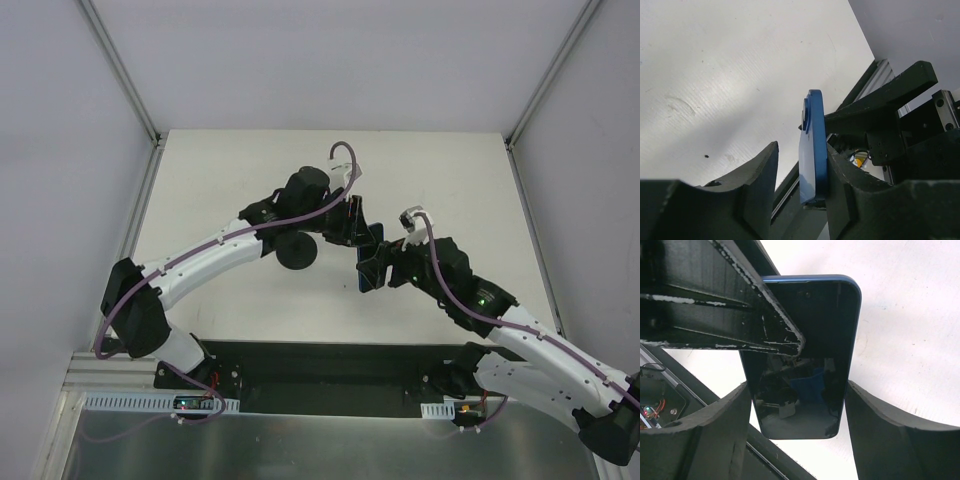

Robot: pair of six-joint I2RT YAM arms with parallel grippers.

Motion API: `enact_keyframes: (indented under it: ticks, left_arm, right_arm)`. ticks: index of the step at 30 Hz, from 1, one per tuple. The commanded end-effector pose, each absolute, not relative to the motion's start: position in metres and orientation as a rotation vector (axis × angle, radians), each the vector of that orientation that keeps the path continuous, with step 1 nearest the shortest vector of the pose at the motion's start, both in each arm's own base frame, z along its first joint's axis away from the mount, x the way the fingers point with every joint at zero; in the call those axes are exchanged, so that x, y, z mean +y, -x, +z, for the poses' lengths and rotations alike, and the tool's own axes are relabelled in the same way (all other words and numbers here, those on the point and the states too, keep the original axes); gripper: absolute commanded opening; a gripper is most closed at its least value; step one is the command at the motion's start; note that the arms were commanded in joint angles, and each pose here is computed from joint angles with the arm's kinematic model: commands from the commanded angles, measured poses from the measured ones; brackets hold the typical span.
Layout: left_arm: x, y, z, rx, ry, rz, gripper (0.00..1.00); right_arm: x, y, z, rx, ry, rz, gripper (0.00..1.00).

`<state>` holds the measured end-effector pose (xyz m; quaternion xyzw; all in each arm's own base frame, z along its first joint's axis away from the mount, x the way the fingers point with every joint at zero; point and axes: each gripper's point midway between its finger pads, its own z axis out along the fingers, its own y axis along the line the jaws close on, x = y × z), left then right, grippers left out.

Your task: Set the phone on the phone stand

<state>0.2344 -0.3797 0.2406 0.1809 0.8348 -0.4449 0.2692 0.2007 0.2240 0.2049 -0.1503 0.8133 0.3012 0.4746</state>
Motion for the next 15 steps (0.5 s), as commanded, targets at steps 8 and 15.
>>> enact_keyframes:
  ticks: [8, 15]
  left_arm:
    - [-0.392, -0.223, 0.266, 2.158, -0.606, -1.302, 0.0]
    - [-0.36, -0.203, 0.273, 2.053, -0.678, -1.25, 0.0]
  right_arm:
    - [0.233, -0.2, 0.251, 1.865, 0.408, 0.796, 0.6]
    - [0.244, -0.165, 0.235, 1.897, 0.653, 0.905, 0.96]
